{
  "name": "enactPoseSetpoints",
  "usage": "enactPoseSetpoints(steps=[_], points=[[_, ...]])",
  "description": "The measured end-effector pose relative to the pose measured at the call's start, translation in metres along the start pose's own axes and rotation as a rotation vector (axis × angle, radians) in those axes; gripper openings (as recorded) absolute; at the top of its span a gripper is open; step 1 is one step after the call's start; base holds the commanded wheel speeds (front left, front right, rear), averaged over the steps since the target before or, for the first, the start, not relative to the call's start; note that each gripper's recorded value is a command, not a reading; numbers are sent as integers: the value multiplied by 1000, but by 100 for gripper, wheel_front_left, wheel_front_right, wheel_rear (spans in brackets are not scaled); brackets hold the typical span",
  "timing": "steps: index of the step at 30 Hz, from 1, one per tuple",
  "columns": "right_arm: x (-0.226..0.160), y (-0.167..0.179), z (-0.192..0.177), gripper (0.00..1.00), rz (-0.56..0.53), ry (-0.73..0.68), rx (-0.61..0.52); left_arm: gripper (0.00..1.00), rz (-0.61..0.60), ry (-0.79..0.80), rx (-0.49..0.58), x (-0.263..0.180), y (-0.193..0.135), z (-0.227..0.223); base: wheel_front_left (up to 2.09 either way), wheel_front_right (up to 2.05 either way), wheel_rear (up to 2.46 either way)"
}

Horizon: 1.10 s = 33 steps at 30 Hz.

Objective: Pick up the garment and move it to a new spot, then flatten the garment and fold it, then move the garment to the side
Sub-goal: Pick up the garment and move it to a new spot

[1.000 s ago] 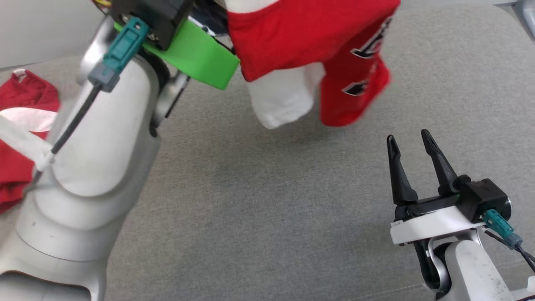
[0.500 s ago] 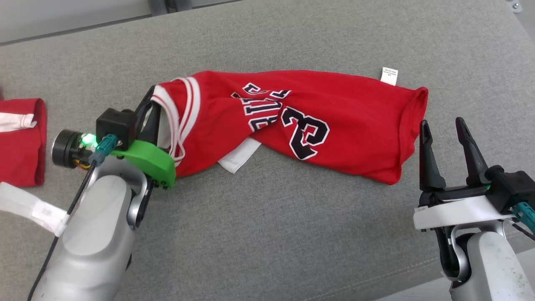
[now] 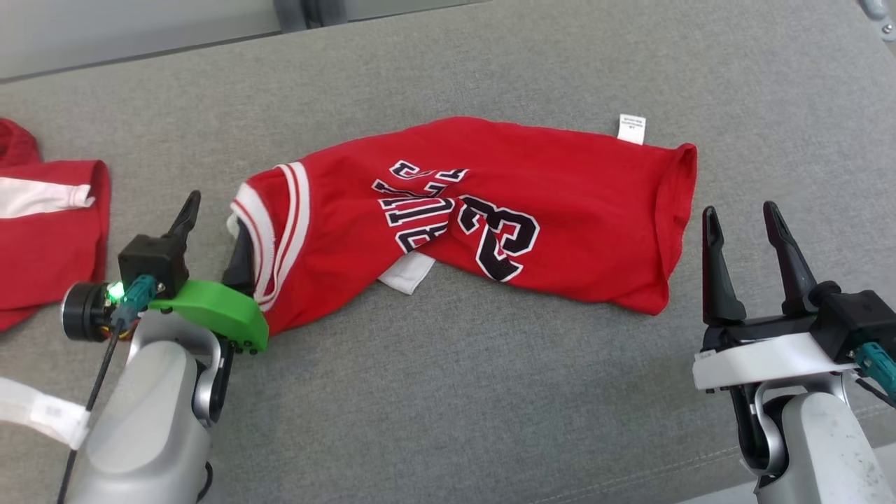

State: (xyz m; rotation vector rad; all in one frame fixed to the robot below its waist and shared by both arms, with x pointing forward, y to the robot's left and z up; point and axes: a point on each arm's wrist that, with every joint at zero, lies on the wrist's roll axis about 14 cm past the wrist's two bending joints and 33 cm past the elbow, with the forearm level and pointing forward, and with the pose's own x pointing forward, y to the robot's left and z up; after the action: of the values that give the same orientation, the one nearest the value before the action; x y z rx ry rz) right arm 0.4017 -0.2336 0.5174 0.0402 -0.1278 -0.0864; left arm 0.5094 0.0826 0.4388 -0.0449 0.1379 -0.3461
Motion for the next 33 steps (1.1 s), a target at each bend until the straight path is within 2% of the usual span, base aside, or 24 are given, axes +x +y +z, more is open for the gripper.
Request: enactPoseSetpoints(steps=[8,18,27,33], points=[[-4,17,9,100,51,-22,-3,100,46,-102,-13,-33,10,30,0,0,0],[-17,33,30,100,101,-75,-28,100,131,-198,-38,-96,18,52,0,0,0],[-31,47,38,100,145,-97,-20,100,241,-248,-102,-151,21,54,0,0,0],[-38,60,35,100,181,-85,7,100,288,-241,-128,-172,25,46,0,0,0]])
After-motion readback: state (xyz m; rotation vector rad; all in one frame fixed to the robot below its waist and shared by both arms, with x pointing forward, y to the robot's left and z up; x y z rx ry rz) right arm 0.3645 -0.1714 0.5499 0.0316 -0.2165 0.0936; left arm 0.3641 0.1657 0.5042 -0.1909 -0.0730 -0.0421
